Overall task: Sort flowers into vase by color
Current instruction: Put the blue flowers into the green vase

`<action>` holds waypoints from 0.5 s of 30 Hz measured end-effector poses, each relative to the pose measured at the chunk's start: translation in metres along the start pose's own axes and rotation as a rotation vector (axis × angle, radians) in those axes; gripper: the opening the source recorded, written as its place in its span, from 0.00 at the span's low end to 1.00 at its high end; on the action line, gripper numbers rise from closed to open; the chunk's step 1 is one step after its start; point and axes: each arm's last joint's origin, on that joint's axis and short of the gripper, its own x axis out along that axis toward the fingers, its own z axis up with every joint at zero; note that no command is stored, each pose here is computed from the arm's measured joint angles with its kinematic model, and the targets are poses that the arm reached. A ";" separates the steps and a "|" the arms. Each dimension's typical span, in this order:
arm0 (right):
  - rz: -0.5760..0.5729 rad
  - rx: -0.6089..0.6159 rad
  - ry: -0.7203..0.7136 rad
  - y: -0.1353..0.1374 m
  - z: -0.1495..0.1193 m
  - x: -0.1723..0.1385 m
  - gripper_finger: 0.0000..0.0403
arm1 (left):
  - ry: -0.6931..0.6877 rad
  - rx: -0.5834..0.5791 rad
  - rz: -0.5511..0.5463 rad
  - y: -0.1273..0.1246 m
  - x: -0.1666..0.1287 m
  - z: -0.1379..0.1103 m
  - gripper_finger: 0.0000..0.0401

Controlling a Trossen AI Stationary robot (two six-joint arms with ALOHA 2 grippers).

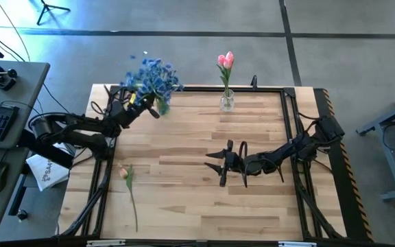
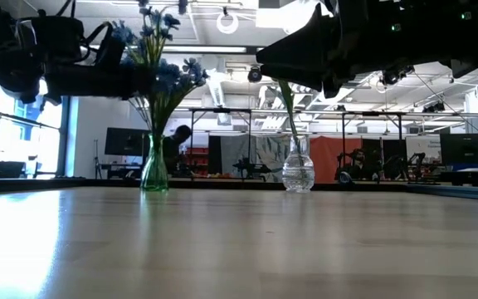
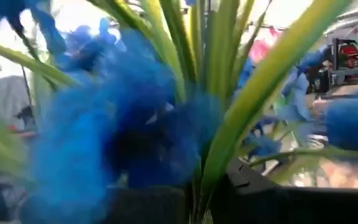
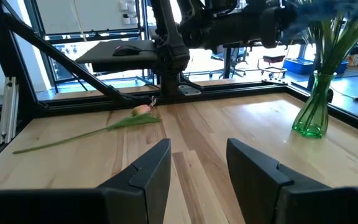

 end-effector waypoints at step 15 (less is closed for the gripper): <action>0.000 0.000 0.000 0.000 0.000 0.000 0.37 | 0.142 -0.059 0.010 -0.002 -0.001 -0.014 0.06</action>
